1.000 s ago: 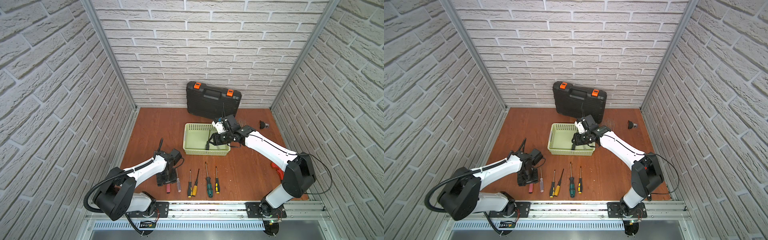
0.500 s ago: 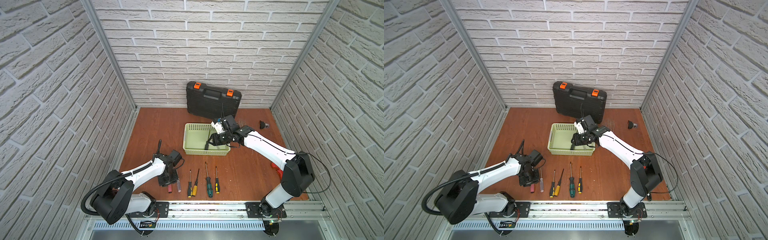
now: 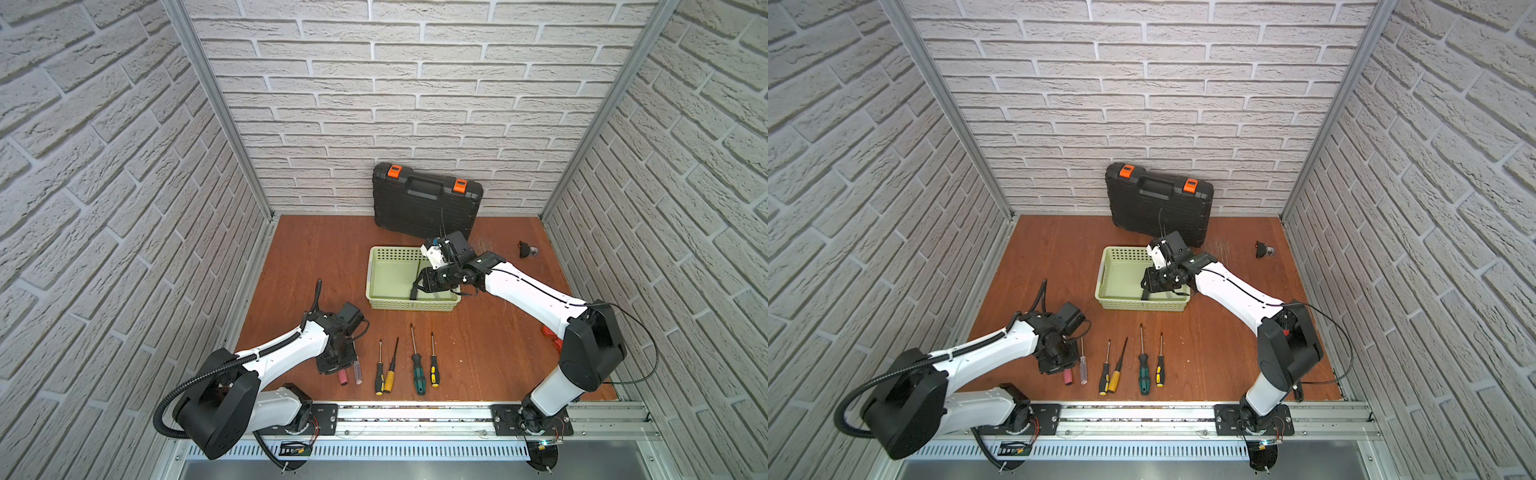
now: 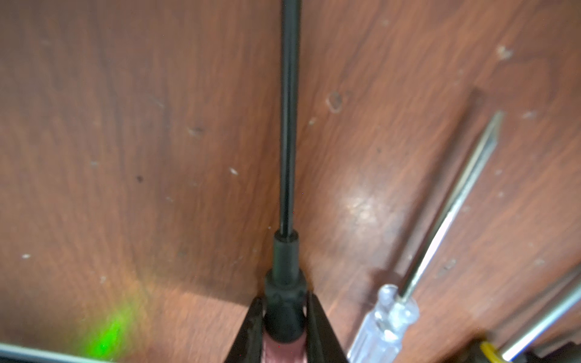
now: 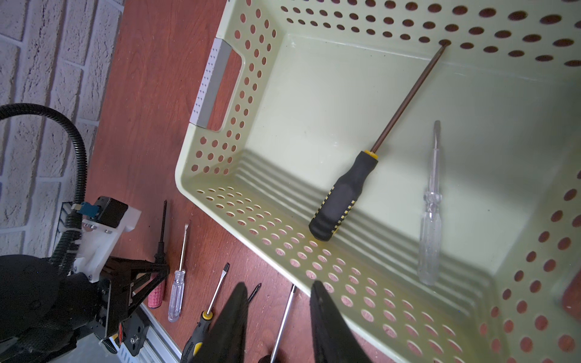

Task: Put the screwdriver in the bin
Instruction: Pick up the screwdriver from the bottom-left of the table, then place the screwdriver in the bin.

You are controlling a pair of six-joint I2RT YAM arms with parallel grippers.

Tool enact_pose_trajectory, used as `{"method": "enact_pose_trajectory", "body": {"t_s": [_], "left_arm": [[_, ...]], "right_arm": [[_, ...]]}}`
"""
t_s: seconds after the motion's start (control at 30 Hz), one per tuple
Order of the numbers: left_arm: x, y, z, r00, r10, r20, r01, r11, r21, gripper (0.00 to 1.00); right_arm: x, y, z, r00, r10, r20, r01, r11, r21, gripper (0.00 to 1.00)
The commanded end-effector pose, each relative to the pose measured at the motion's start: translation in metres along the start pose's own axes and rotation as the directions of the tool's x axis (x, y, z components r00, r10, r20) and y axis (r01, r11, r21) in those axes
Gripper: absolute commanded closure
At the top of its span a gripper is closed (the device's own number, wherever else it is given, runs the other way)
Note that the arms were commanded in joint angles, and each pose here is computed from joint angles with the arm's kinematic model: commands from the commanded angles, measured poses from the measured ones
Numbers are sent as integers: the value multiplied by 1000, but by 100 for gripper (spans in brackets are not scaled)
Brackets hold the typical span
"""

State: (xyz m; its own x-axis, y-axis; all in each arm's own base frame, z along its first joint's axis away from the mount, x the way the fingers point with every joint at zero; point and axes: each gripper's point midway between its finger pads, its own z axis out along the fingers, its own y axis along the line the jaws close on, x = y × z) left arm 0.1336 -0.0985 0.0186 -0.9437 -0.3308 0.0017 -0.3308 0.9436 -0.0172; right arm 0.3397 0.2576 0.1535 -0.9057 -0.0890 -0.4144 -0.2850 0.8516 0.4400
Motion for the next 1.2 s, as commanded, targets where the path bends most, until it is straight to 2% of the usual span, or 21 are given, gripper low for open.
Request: {"method": "enact_pose_trajectory", "body": {"t_s": [0.0, 0.23, 0.33, 0.5, 0.6, 0.77, 0.9, 1.17], "left_arm": [[-8, 3, -24, 999, 6, 54, -5, 1000, -10, 85], [-17, -6, -63, 994, 39, 100, -44, 998, 49, 85], [-30, -20, -91, 987, 81, 138, -95, 991, 98, 85], [-65, -64, -142, 956, 204, 209, -240, 957, 164, 85], [-89, -102, -162, 925, 285, 252, -338, 920, 200, 85], [-135, -155, -167, 887, 373, 272, -430, 882, 191, 88], [-162, -189, -157, 880, 394, 266, -456, 858, 237, 89], [-194, -218, -132, 867, 441, 233, -492, 834, 250, 90]], "right_arm": [[-15, 16, -12, 998, -17, 61, 19, 999, -37, 64], [-26, 22, -12, 997, -14, 78, 18, 998, -54, 65], [-30, 23, -14, 996, -15, 90, 20, 999, -50, 65], [-33, 23, -23, 994, -33, 106, 37, 999, -30, 65], [-33, 17, -23, 992, -44, 119, 45, 999, -6, 65], [-32, 14, -25, 993, -38, 116, 39, 999, -3, 65], [-32, 15, -37, 990, -45, 136, 45, 999, 4, 65], [-15, 6, -43, 992, -49, 116, 45, 998, 35, 65]]}}
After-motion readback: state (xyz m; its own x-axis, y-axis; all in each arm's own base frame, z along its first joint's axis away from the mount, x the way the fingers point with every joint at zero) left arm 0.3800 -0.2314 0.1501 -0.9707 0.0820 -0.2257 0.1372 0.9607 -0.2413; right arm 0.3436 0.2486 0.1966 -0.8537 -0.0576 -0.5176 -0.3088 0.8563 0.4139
